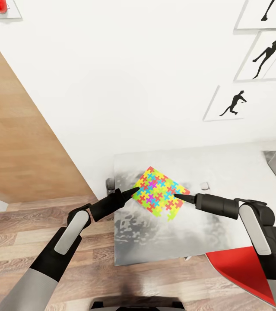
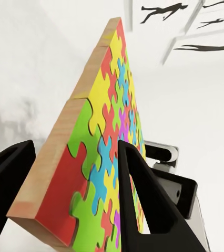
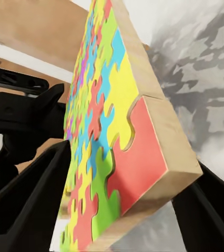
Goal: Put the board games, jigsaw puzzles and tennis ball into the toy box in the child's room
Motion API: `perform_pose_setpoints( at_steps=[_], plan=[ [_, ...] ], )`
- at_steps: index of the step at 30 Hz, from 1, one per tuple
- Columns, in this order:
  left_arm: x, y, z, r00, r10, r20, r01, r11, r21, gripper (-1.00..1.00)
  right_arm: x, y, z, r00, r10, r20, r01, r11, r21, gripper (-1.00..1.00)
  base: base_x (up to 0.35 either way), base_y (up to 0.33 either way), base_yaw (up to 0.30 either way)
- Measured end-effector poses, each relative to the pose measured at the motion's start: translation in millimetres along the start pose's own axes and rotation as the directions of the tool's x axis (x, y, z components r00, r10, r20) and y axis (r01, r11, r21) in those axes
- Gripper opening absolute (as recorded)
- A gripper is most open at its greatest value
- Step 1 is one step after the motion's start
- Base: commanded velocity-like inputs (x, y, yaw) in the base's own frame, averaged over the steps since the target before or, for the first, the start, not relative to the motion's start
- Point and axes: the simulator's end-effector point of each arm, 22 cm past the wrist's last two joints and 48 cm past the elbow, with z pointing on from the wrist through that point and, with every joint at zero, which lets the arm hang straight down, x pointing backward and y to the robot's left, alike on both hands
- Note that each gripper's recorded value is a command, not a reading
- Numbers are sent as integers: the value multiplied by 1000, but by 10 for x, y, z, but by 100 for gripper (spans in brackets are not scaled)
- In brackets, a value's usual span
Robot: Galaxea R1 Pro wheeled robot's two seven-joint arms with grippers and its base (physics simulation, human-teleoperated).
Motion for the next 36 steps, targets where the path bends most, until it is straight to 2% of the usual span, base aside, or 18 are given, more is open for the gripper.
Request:
perform_pose_setpoints(
  at_steps=[12,13,16,36],
  plan=[
    [-10,-26,-6,1000,-12,2,12,1000,11,-100,-6,-111,-27,1000,-30,0,30,998,46,-100,0,0,0],
    [-10,-26,-6,1000,-11,2,11,1000,11,100,-6,-111,-27,1000,-30,0,30,998,46,-100,0,0,0],
    [-3,28,-5,1000,14,0,-14,1000,-11,100,-9,-16,-22,1000,1,3,-1,1000,5,-100,0,0,0],
    [7,27,-1,1000,14,-2,-14,1000,-10,100,-7,-20,-29,1000,0,3,0,1000,7,-100,0,0,0]
  ],
)
